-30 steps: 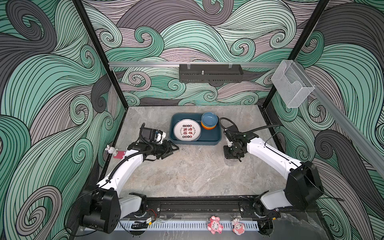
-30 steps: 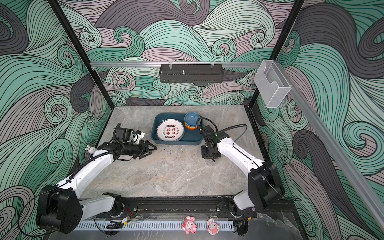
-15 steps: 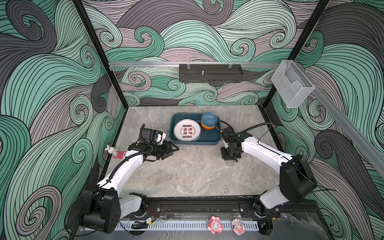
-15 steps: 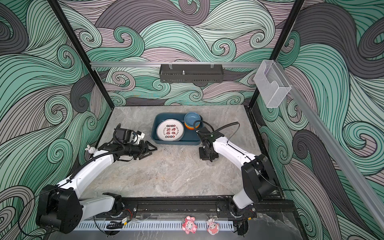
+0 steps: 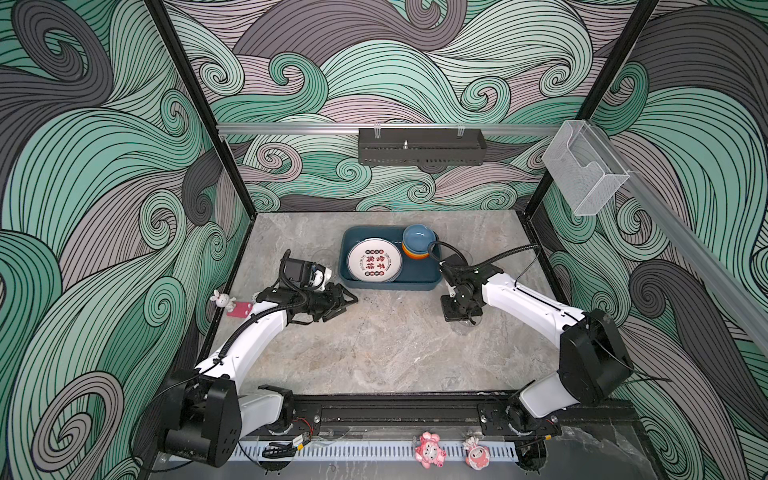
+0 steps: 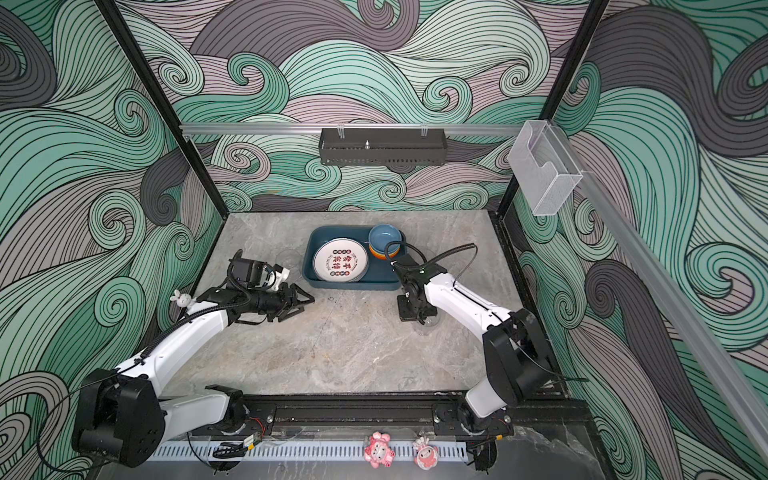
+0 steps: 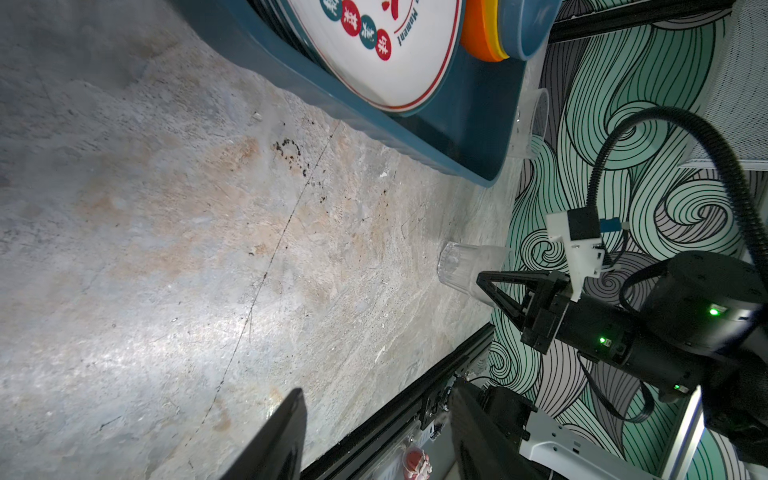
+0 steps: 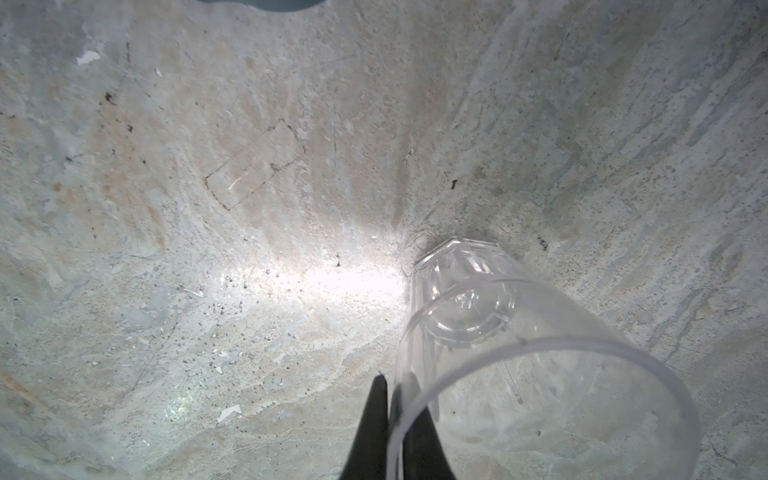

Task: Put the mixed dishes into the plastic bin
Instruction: 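Lower the right gripper into the clear cup nearest the bin and pinch its rim, then lift the clear cup and carry it over the bin beside the blue bowl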

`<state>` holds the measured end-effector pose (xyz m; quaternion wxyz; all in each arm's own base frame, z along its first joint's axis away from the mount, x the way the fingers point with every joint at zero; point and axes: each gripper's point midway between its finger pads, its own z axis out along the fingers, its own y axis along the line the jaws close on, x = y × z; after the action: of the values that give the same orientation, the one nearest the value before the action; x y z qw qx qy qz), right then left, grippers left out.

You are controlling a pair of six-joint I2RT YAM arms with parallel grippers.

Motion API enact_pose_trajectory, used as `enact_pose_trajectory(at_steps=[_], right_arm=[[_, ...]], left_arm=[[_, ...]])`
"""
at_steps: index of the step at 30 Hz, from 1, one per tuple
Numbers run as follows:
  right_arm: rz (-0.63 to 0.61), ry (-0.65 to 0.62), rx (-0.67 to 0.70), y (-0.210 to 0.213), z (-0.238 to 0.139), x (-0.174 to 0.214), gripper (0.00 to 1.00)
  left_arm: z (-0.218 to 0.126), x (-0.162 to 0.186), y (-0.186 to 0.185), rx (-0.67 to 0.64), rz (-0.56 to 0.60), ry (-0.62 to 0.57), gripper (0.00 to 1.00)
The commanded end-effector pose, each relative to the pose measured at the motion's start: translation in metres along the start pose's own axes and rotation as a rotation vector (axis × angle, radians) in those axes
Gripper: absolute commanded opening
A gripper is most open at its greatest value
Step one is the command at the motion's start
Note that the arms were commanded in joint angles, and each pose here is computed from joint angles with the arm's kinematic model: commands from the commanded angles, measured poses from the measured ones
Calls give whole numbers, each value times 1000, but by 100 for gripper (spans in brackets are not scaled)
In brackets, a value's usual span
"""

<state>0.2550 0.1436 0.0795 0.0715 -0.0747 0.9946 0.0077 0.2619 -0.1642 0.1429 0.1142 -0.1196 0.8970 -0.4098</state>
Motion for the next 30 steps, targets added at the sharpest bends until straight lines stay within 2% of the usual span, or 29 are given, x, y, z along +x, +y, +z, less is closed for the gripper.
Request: enact_pose_trajectory(at_steps=[1, 15, 30], right_arm=[[-33, -49, 17, -1, -21, -10, 0], [-90, -148, -13, 11, -70, -49, 0], [-109, -230, -55, 36, -103, -105, 0]], left_arm=[[-3, 2, -9, 28, 22, -3, 58], [-4, 3, -10, 30, 23, -8, 60], [-6, 4, -10, 34, 21, -13, 60]])
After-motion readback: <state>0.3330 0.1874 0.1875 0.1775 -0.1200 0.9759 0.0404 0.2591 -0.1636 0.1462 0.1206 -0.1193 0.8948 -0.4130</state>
